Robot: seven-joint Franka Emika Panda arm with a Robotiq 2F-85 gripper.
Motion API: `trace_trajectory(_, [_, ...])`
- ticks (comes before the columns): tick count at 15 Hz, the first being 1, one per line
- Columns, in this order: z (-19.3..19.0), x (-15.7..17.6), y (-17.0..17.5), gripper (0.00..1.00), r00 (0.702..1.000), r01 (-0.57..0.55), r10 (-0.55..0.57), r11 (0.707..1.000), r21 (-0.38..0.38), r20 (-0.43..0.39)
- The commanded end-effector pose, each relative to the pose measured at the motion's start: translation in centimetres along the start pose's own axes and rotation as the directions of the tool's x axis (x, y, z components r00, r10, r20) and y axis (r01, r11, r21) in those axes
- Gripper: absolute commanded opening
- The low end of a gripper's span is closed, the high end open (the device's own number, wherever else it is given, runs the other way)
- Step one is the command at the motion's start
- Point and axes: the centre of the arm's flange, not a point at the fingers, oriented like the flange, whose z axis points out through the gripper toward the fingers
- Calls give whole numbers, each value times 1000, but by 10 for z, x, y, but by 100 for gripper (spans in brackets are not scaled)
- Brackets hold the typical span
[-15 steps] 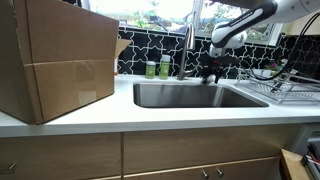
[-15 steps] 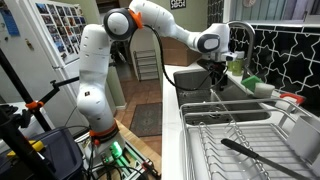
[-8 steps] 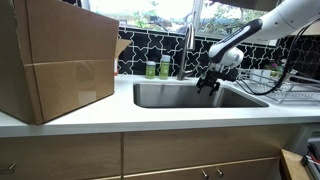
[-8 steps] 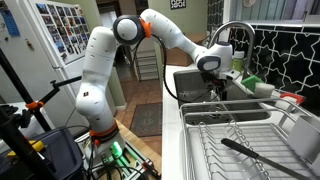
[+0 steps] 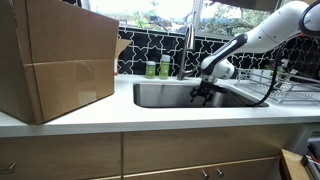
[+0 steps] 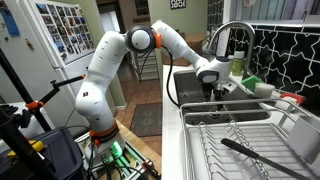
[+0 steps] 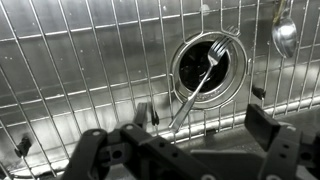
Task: Touch the faucet handle then pick up the fork and put it into the dish rack
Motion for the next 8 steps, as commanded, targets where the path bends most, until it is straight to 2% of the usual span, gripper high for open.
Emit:
trace_trajectory(1, [27,20,-15,100,999,-47,47,998,-31,12])
trace_trajectory(4, [40,24,-28,100,995,-97,99,993,-68,31])
trace_trajectory(8, [57,29,-32,100,987,-123,138,978,-167,83])
